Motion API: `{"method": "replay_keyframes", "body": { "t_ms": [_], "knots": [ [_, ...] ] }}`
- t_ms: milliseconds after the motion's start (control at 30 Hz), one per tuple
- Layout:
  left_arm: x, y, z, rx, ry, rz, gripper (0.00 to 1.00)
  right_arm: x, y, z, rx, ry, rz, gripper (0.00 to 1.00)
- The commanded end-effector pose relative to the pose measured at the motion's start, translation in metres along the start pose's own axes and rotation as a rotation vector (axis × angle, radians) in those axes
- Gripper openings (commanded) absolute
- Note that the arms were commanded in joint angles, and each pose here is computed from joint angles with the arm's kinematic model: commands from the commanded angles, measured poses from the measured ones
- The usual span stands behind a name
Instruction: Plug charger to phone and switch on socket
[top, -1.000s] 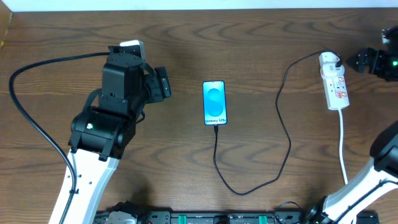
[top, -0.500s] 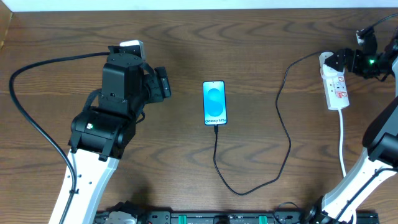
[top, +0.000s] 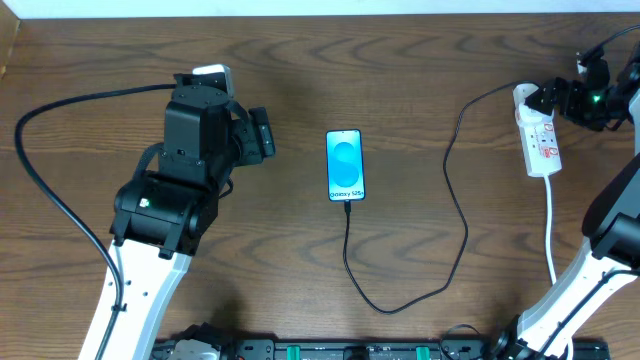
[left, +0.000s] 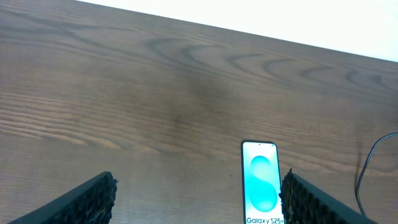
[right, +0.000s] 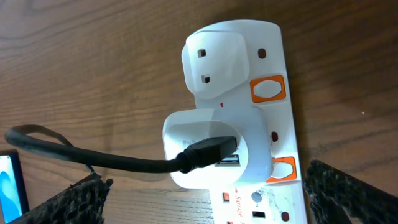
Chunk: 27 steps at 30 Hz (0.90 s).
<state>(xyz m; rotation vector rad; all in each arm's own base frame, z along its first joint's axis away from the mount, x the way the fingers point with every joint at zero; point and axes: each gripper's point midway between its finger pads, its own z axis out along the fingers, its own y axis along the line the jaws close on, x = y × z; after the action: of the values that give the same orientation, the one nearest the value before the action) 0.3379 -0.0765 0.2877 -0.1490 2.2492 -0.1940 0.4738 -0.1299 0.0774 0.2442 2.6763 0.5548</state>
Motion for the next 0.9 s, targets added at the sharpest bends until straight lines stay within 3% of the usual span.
{"method": "replay_keyframes", "body": {
  "t_ms": [0,867],
  "knots": [
    [0.001,0.005,0.003,-0.022,0.005,0.009,0.84,-0.003,0.012,0.003,-0.006,0.004,-0.014,0.99],
    [0.001,0.005,0.003,-0.022,0.005,0.009,0.84,0.008,0.017,0.013,0.038,0.058,0.032,0.99]
  ]
}}
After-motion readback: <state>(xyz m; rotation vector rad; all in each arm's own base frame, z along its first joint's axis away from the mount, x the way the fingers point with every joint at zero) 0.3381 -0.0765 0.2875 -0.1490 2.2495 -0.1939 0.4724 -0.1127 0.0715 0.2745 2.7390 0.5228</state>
